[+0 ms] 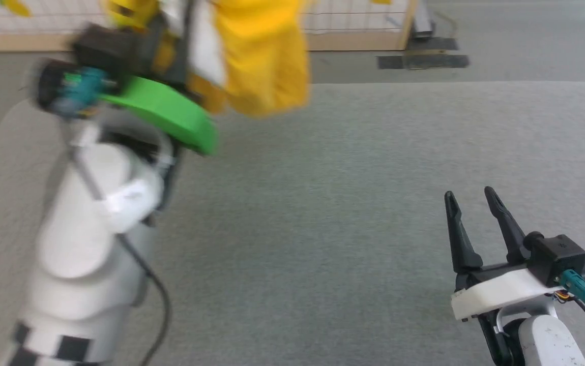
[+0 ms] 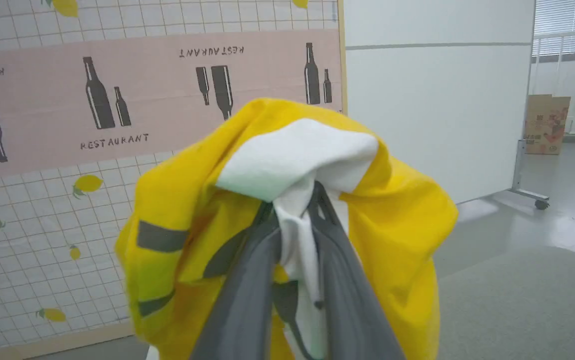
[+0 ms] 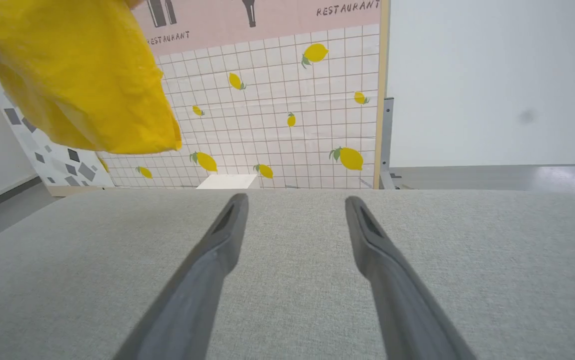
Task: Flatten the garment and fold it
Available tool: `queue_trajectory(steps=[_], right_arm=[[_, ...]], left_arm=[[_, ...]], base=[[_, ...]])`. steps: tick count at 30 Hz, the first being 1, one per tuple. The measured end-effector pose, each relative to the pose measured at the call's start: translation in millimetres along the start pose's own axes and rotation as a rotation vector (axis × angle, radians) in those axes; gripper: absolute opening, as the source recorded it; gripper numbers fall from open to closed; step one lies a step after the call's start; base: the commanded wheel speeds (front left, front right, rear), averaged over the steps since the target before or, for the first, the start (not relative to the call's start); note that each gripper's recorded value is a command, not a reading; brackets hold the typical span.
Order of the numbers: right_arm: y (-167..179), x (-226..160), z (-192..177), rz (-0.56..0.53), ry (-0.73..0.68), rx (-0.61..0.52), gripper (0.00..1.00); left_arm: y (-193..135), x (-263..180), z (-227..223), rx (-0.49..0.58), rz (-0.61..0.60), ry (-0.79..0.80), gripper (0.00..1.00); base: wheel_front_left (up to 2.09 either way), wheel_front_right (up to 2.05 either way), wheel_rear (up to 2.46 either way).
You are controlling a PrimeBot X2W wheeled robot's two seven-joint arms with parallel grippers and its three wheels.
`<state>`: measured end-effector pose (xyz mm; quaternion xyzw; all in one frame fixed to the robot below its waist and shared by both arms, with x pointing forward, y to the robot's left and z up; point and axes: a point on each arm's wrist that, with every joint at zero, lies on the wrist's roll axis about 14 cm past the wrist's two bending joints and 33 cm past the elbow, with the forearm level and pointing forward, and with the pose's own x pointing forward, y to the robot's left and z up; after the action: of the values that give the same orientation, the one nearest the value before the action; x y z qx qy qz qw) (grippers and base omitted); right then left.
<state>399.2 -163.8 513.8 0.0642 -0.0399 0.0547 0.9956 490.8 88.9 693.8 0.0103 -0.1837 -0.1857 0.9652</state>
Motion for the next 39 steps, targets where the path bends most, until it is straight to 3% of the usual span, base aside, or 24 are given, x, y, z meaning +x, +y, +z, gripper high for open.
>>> queue_trajectory(steps=[6,11,16,17,18,19,28,32,39], right_arm=[[-23,-18,11,-0.073,-0.014,-0.018,1.00],[-42,-38,15,-0.140,-0.013,-0.029,1.00],[-53,-52,19,-0.181,-0.018,-0.034,1.00],[-54,-53,19,-0.184,-0.019,-0.034,1.00],[-54,-54,19,-0.186,-0.017,-0.034,1.00],[-54,-54,19,-0.183,-0.014,-0.033,1.00],[-37,-40,19,-0.126,-0.015,-0.027,1.00],[-28,-33,20,-0.094,-0.016,-0.032,1.00],[-22,-16,14,-0.069,0.016,-0.040,1.00]], left_arm=[[-90,-4,-78,-0.185,-0.202,0.282,0.00],[-162,-66,-173,-0.255,-0.373,0.737,0.00],[-193,-127,-219,-0.284,-0.464,1.051,0.00],[-195,-134,-222,-0.287,-0.472,1.085,0.25],[-197,-141,-225,-0.293,-0.479,1.114,0.87],[-198,-145,-226,-0.301,-0.479,1.131,1.00],[-161,-125,-204,-0.408,-0.292,0.920,1.00],[-114,-108,-180,-0.442,-0.103,0.700,1.00],[-16,-105,-130,-0.312,0.192,0.294,1.00]], base=[[0.00,0.00,0.00],[0.00,0.00,0.00],[0.00,0.00,0.00],[0.00,0.00,0.00],[0.00,0.00,0.00],[0.00,0.00,0.00],[0.00,0.00,0.00],[0.00,0.00,0.00],[0.00,0.00,0.00]])
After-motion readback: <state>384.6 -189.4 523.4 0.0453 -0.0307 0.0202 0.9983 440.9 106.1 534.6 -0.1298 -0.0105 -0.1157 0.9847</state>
